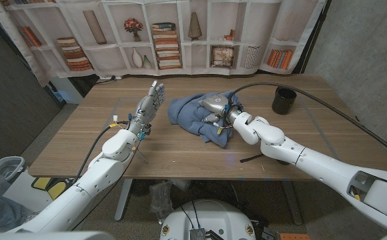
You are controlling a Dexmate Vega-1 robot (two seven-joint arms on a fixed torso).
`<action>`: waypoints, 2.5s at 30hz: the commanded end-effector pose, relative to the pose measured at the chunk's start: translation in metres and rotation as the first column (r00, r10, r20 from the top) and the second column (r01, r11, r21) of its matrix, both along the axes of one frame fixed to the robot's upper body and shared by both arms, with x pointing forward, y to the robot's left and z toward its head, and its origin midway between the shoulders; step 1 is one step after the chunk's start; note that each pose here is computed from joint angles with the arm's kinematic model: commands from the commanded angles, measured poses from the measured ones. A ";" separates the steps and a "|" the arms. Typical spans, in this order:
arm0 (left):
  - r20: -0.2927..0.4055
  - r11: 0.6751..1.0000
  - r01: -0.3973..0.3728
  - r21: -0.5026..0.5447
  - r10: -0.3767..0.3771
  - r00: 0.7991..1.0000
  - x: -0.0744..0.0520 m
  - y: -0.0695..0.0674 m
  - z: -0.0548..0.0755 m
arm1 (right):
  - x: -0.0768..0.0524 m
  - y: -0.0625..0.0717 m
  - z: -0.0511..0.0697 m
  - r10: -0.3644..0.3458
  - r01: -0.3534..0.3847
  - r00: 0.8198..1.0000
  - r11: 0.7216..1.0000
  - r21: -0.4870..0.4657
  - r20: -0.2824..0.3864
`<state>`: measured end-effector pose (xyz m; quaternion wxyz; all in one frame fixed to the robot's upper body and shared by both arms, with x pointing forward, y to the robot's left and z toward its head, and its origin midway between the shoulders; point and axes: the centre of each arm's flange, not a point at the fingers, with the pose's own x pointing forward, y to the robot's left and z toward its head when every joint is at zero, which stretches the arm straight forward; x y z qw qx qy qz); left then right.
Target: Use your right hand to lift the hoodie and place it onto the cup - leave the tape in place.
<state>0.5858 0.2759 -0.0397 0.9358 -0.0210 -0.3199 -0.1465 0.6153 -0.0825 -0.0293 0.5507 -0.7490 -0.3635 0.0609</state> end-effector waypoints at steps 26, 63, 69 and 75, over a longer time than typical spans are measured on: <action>0.008 1.000 -0.001 0.006 0.001 1.000 -0.006 -0.005 0.003 | -0.019 -0.010 0.019 0.028 -0.039 0.996 0.992 0.118 0.089; 0.021 1.000 0.004 0.011 -0.004 1.000 -0.007 -0.013 0.009 | -0.047 -0.020 0.051 0.039 -0.077 0.976 0.982 0.170 0.213; 0.019 1.000 0.006 0.014 -0.006 1.000 -0.006 -0.014 0.010 | -0.051 -0.021 0.056 0.042 -0.086 0.971 0.981 0.177 0.235; 0.018 1.000 0.006 0.015 -0.006 1.000 -0.006 -0.015 0.010 | -0.056 -0.022 0.061 0.044 -0.096 0.963 0.978 0.188 0.264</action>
